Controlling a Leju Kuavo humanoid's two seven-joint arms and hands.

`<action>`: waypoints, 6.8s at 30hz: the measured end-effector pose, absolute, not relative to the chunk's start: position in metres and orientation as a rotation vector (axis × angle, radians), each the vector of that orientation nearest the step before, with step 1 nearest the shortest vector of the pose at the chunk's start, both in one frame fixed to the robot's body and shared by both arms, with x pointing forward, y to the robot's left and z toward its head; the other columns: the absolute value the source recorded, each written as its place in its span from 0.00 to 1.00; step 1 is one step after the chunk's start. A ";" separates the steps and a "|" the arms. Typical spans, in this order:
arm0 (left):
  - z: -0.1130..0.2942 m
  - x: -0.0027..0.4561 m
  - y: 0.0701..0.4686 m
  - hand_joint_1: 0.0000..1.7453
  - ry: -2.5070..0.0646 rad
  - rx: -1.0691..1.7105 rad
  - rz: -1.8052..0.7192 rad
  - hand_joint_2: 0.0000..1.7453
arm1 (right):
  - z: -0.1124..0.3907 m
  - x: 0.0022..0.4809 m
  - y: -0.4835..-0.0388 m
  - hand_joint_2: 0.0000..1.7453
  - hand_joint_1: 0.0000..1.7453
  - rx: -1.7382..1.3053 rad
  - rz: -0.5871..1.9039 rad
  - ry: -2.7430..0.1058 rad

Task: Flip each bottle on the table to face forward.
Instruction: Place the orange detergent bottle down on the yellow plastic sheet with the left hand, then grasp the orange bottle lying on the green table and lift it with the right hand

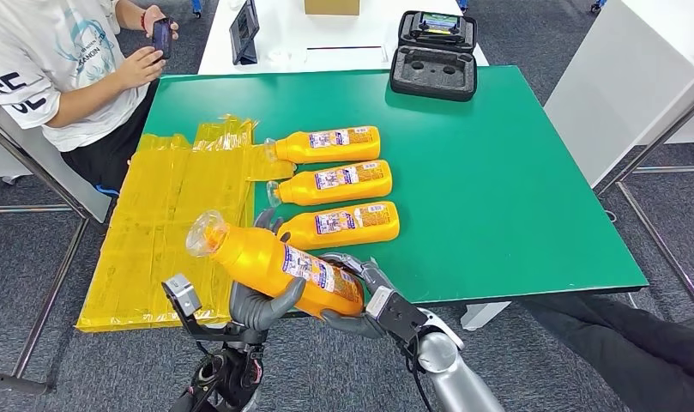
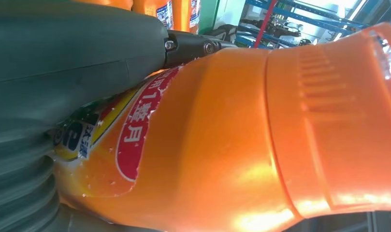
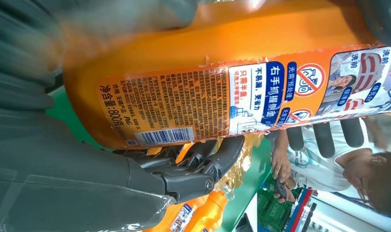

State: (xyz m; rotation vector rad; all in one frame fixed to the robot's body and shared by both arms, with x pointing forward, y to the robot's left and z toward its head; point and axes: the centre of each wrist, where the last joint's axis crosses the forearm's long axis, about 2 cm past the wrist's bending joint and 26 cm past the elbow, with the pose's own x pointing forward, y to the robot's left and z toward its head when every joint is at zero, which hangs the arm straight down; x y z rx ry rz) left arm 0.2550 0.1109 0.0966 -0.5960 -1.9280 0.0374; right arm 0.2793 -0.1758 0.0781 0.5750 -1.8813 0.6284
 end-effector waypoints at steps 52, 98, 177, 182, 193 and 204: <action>0.090 0.251 0.109 1.00 -1.878 -0.563 0.100 1.00 | 0.076 0.258 -0.184 0.00 0.00 0.498 0.501 -1.839; 0.167 0.397 0.352 1.00 -1.867 0.959 -0.964 1.00 | 0.083 0.288 -0.179 0.00 0.00 0.793 0.409 -1.920; 0.117 0.406 0.383 0.00 -1.150 0.667 -1.545 0.00 | 0.074 0.306 -0.187 0.00 0.00 0.778 0.399 -1.841; 0.117 0.406 0.382 0.00 -1.164 0.639 -1.530 0.00 | 0.073 0.305 -0.187 0.00 0.00 0.776 0.395 -1.838; 0.116 0.408 0.378 0.00 -1.196 0.548 -1.420 0.00 | 0.073 0.304 -0.187 0.00 0.00 0.760 0.384 -1.826; 0.119 0.409 0.384 0.00 -1.265 0.328 -1.276 0.00 | 0.064 0.287 -0.186 0.00 0.00 0.744 0.373 -1.811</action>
